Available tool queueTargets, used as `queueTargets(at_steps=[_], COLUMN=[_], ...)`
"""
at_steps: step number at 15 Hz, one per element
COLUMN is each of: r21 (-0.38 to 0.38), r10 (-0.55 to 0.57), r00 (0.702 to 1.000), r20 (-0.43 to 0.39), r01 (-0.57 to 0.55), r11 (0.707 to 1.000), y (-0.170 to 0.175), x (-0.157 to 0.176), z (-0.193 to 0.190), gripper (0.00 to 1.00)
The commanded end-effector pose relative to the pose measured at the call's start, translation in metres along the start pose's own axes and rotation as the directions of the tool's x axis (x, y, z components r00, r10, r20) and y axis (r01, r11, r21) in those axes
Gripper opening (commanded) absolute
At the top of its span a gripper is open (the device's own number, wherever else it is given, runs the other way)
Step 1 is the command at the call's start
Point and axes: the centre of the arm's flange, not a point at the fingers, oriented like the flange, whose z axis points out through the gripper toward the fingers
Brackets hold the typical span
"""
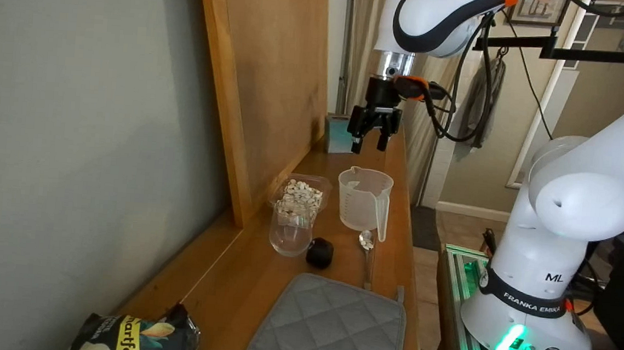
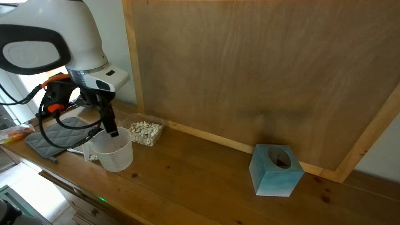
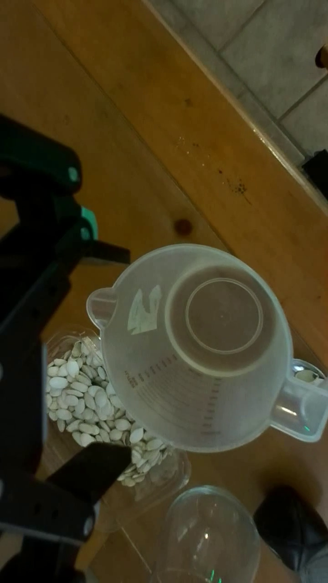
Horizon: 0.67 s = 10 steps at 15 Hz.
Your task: Pour the contents of the plastic jar into the glass jar
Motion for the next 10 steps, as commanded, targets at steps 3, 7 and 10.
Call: queueTargets(at_steps=[3, 7, 10], r21=[0.0, -0.018, -0.028], r10=[0.0, 0.073, 0.085], r00=[1.0, 0.997, 0.995], r20=[0.0, 0.009, 0.046], r01=[0.0, -0.073, -0.084], r11=[1.0, 0.997, 0.996], y=[0.0, 0.028, 0.046], x=[0.0, -0.005, -0.005], z=[0.0, 0.003, 0.006], gripper=[1.0, 1.0, 1.0])
